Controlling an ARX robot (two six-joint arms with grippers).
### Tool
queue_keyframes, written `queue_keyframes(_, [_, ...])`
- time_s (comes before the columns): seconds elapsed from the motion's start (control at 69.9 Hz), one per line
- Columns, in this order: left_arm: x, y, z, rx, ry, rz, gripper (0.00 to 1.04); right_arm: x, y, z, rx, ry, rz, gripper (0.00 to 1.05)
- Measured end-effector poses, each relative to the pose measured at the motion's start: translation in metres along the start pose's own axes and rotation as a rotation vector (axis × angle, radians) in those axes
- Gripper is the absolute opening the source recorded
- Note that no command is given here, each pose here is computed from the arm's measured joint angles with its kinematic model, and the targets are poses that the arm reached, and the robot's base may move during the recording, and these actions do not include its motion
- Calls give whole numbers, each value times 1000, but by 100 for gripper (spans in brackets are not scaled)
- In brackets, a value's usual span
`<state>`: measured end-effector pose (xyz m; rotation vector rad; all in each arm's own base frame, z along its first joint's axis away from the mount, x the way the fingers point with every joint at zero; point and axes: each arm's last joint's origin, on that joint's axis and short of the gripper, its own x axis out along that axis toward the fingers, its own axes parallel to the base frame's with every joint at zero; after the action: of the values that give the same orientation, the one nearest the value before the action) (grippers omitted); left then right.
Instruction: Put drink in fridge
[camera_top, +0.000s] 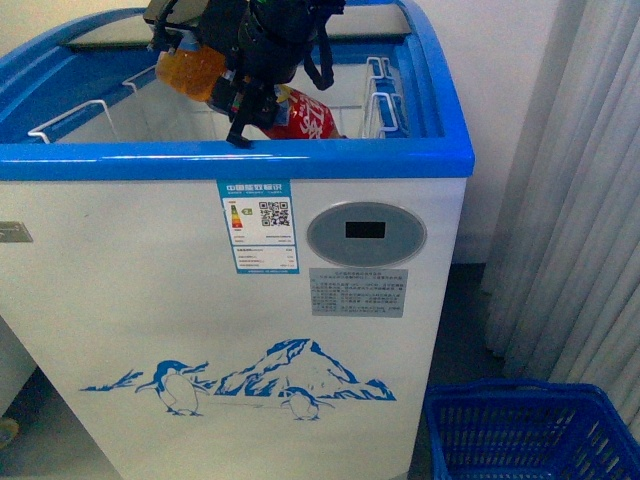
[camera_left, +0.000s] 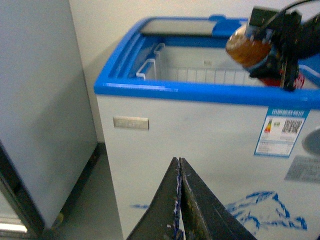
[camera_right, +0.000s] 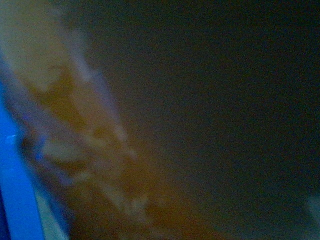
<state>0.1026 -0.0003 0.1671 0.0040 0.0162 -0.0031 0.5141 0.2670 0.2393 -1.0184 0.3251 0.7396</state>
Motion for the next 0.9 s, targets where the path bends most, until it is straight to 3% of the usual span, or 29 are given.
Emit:
queue_keyframes(0.114, [-5, 0, 1, 0, -24, 0, 3, 0, 0, 0, 0, 1, -2, 49])
queue_keyframes(0.415, [-5, 0, 1, 0, -28, 0, 3, -5, -12, -7, 49, -13, -30, 101])
queue_keyframes(0.458, [-5, 0, 1, 0, -28, 0, 3, -8, -18, -8, 78, -17, -44, 103])
queue_keyframes(0.558, [-5, 0, 1, 0, -27, 0, 3, -27, -37, -9, 153, -43, -99, 89])
queue_keyframes(0.672, [-5, 0, 1, 0, -27, 0, 3, -68, -72, -8, 300, -52, -213, 103])
queue_keyframes(0.758, [-5, 0, 1, 0, -27, 0, 3, -96, -90, -12, 376, -30, -269, 93])
queue_keyframes(0.83, [-5, 0, 1, 0, -27, 0, 3, -148, -117, -33, 631, 37, -324, 98])
queue_keyframes(0.901, [-5, 0, 1, 0, -27, 0, 3, -201, -138, -58, 853, 43, -384, 97])
